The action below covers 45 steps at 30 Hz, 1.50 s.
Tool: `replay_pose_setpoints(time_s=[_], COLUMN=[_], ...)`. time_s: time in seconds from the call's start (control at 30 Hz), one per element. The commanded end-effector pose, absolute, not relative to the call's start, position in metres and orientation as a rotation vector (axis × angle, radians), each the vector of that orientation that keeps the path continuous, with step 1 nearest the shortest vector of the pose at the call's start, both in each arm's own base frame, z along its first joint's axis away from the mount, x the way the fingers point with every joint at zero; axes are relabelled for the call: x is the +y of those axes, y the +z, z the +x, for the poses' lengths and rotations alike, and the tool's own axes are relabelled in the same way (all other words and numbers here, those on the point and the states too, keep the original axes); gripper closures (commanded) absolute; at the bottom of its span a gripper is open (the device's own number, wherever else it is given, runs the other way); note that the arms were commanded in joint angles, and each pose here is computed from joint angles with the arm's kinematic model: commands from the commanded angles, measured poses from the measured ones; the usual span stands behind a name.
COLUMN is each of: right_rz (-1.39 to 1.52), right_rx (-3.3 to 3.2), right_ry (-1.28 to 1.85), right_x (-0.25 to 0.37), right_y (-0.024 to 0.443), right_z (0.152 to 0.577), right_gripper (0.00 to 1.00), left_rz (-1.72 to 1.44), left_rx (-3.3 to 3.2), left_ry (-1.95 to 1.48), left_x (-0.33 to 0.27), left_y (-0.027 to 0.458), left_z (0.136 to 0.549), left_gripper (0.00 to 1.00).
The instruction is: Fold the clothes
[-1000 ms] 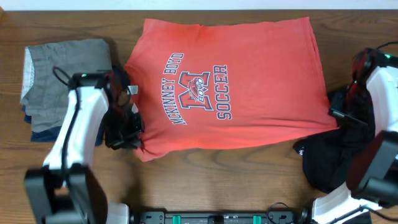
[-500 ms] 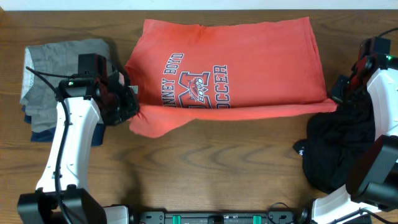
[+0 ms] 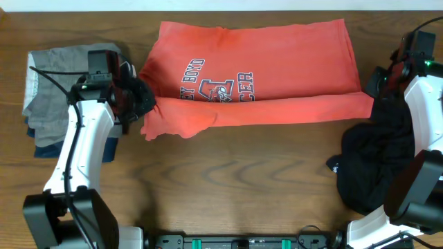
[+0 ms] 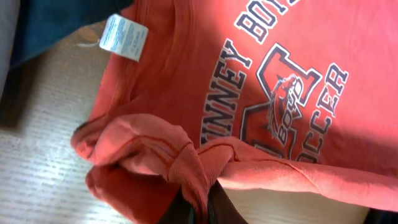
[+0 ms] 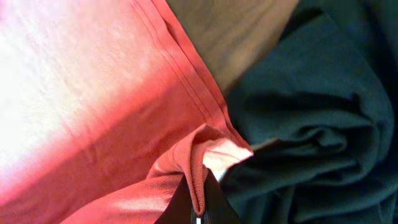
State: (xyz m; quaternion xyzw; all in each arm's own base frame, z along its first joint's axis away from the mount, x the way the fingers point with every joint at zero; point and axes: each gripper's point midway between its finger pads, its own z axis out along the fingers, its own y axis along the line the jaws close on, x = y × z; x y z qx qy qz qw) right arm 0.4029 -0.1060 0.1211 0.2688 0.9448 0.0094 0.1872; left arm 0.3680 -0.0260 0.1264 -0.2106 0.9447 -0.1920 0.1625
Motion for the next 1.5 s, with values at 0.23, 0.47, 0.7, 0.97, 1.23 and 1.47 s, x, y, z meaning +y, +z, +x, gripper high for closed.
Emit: replay_pose_setpoints(time_s=[0.23,0.47,0.7,0.97,1.23,1.47], right_rz=[0.692,0.684,0.662,0.656,0.885,0.923], right_rx=[2.644,2.625,2.592,2.598,2.86,3.01], right_ry=[0.03,0.033,0.042,0.046,-0.125,-0.136], right_x=[-0.099,-0.1,-0.098,-0.096,-0.114,-0.112], right_y=[0.095,0.079,0.074,0.075,0.052,0.029], right_z=[0.424,0.439,0.453,0.452,0.37,0.324], right_gripper=[0.99,0.98,0.91,0.3,0.79,0.88], left_rz=[-0.634,-0.58,-0.542,-0.6,-0.66,-0.616], left_rx=[2.687,2.579,2.503,2.629,2.802,2.788], left_ry=[-0.534,-0.54,-0.545,-0.54,-0.525,-0.53], left_x=[-0.019,-0.017,-0.017,-0.02,-0.024,-0.032], left_y=[0.088,0.094,0.105,0.089,0.066,0.048], left_z=[0.398,0.427,0.444,0.416,0.373,0.371], left_gripper=[0.94,0.88,0.83,0.78,0.78,0.78])
